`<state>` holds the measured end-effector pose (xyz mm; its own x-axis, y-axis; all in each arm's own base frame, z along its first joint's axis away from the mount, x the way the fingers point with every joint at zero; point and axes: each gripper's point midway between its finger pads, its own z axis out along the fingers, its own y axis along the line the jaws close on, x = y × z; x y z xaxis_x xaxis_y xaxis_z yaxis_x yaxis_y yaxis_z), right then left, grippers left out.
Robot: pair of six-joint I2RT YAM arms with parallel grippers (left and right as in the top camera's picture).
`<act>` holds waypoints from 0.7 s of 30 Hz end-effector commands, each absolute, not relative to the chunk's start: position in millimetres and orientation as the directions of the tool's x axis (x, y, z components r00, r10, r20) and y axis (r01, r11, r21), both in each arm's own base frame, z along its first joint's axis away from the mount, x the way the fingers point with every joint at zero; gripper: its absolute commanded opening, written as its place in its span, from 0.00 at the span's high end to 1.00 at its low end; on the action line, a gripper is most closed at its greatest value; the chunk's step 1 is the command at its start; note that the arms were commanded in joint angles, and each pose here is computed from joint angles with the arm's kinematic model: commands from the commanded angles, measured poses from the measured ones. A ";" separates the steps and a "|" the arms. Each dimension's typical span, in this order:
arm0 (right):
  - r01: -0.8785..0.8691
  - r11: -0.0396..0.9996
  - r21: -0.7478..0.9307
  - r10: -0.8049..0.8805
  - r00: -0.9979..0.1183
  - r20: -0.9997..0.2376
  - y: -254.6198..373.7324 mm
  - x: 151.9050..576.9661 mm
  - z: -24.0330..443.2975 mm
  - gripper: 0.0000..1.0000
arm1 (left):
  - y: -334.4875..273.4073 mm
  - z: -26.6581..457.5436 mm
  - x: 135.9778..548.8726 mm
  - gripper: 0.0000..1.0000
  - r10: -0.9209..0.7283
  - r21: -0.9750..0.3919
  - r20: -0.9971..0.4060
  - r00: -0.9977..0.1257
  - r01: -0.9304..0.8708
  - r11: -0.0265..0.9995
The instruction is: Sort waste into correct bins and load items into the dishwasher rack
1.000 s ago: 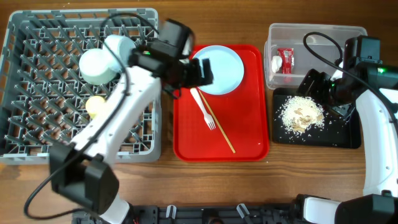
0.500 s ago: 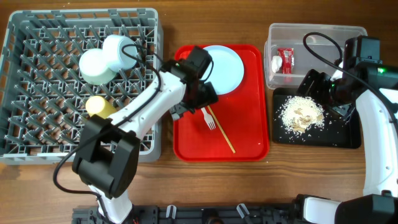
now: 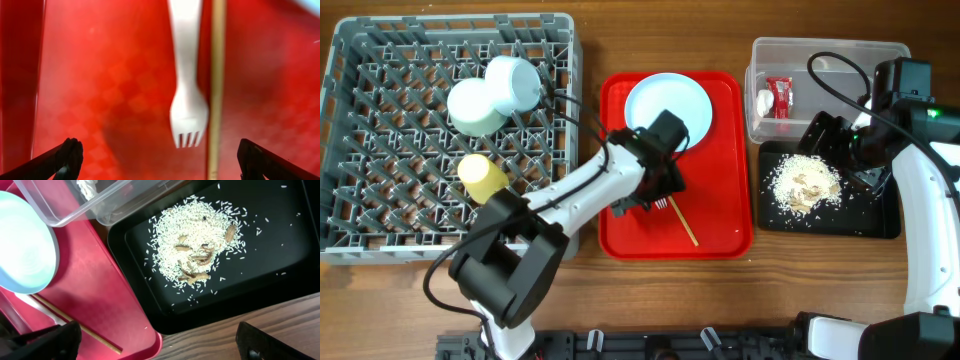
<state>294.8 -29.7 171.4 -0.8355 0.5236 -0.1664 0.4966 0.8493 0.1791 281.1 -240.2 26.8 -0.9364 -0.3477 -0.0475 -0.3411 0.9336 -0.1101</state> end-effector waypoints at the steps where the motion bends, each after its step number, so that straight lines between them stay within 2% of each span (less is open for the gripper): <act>1: 0.480 0.855 0.194 0.513 -0.837 -0.189 -28.7 294.1 180.1 0.00 | -229.8 18.8 282.2 0.01 -0.386 -0.050 -0.103 -0.917 -0.383 0.923; 18: 0.481 0.855 0.193 0.513 -0.838 -0.186 -28.5 293.2 179.9 0.00 | -220.9 -1.3 277.6 0.02 -0.379 0.025 -0.094 -0.921 -0.383 0.924; 21: 0.481 0.855 0.193 0.513 -0.838 -0.185 -28.5 293.2 179.8 0.00 | -219.6 -1.4 276.1 0.18 -0.378 0.032 -0.090 -0.921 -0.382 0.924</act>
